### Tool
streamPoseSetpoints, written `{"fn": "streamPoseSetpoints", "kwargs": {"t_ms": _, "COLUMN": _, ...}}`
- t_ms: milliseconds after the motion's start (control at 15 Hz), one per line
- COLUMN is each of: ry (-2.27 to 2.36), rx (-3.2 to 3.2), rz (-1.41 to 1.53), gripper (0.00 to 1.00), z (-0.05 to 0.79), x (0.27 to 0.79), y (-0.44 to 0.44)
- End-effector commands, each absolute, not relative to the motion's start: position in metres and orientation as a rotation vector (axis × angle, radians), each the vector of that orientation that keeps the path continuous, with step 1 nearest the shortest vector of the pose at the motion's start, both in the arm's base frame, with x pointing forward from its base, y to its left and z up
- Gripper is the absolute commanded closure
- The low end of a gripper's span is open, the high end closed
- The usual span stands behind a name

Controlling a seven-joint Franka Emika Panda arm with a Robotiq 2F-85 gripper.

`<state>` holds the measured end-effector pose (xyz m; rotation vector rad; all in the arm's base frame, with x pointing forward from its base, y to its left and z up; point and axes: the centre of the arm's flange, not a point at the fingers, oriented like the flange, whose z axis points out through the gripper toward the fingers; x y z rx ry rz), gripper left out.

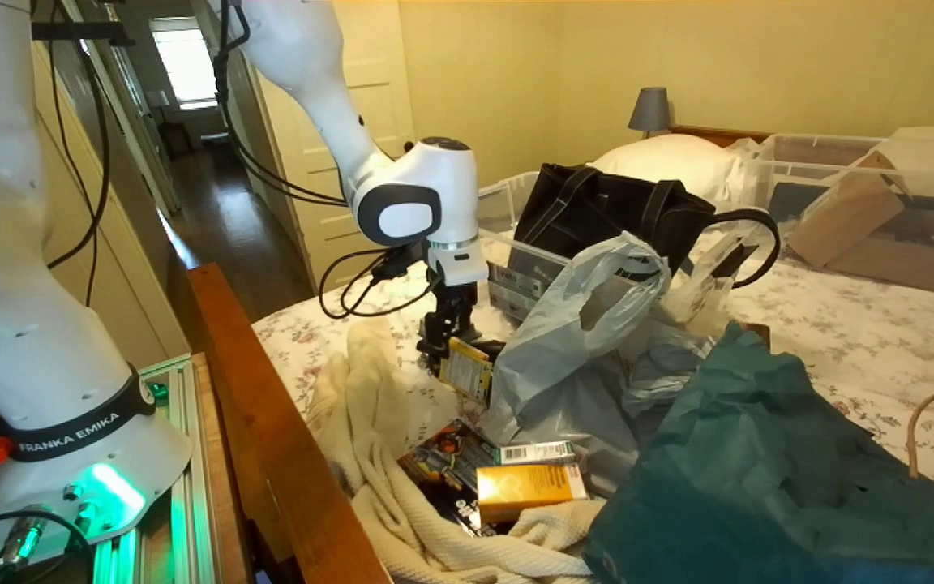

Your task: Put the yellow packet into the hang bag

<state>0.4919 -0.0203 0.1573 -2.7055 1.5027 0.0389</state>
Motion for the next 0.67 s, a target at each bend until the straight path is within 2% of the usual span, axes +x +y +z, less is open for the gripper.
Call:
{"fn": "streamPoseSetpoints", "kwargs": {"t_ms": 0, "ry": 1.504, "rx": -2.697, "rz": 0.043, "gripper": 0.42, "z": 0.1489, "x": 0.5016, "y": -0.0191}}
{"fn": "streamPoseSetpoints", "kwargs": {"t_ms": 67, "ry": 1.506, "rx": -2.699, "rz": 0.049, "gripper": 0.13, "z": 0.1477, "x": 0.5024, "y": -0.0188}}
{"fn": "streamPoseSetpoints", "kwargs": {"t_ms": 267, "ry": 1.509, "rx": -2.708, "rz": 0.058, "gripper": 0.04, "z": 0.1449, "x": 0.5044, "y": -0.0192}}
{"fn": "streamPoseSetpoints", "kwargs": {"t_ms": 333, "ry": 1.505, "rx": -2.712, "rz": 0.064, "gripper": 0.26, "z": 0.1438, "x": 0.5049, "y": -0.0191}}
{"fn": "streamPoseSetpoints", "kwargs": {"t_ms": 400, "ry": 1.506, "rx": -2.714, "rz": 0.066, "gripper": 0.37, "z": 0.1429, "x": 0.5058, "y": -0.019}}
{"fn": "streamPoseSetpoints", "kwargs": {"t_ms": 467, "ry": 1.505, "rx": -2.716, "rz": 0.067, "gripper": 0.37, "z": 0.1421, "x": 0.5061, "y": -0.0187}}
{"fn": "streamPoseSetpoints", "kwargs": {"t_ms": 600, "ry": 1.508, "rx": -2.719, "rz": 0.072, "gripper": 0.51, "z": 0.141, "x": 0.5067, "y": -0.0186}}
